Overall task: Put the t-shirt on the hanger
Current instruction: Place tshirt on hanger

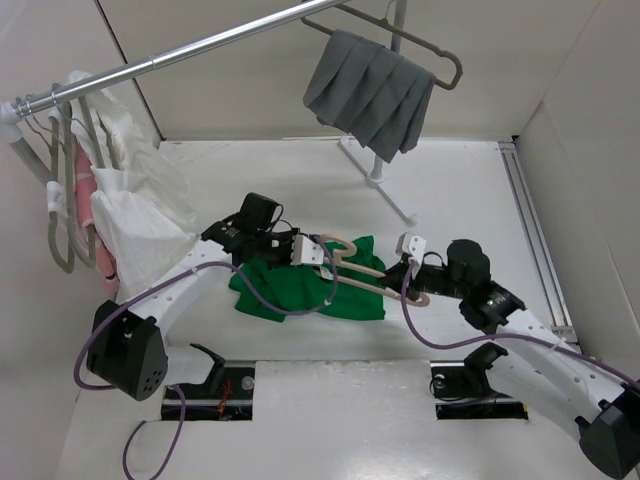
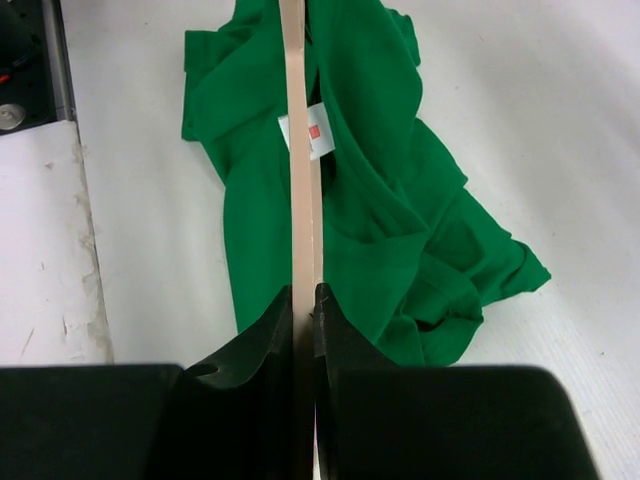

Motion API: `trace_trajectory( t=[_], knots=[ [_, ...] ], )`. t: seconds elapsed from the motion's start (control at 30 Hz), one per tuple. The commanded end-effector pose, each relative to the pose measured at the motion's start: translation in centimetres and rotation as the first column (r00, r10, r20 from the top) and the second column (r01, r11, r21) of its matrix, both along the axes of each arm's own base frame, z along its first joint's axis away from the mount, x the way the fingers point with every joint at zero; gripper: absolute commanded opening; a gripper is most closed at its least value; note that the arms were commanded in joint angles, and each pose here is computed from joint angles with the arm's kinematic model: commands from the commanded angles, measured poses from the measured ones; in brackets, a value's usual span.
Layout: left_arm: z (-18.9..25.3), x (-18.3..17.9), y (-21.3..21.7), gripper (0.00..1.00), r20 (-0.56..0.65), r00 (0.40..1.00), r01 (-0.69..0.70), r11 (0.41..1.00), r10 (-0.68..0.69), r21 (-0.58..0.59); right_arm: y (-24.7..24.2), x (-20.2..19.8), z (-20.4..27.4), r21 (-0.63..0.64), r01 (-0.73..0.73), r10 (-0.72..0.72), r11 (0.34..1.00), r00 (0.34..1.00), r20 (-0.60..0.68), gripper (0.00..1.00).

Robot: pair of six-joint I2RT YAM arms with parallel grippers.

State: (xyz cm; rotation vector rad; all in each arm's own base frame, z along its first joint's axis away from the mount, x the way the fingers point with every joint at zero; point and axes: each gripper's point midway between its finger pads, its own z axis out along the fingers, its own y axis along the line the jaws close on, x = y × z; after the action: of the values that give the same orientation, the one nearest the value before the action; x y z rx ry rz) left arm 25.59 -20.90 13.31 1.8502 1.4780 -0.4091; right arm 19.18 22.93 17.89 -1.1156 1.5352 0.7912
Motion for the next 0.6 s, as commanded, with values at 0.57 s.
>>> trace_trajectory(
  t=[0.57],
  knots=[
    [5.3,-5.0,-3.2,0.00,-0.068,0.993,0.084,0.983,-0.097,-0.165,3.8,4.7,6.7,0.054,-0.082,0.070,0.995,0.979,0.189,0.00]
  ],
)
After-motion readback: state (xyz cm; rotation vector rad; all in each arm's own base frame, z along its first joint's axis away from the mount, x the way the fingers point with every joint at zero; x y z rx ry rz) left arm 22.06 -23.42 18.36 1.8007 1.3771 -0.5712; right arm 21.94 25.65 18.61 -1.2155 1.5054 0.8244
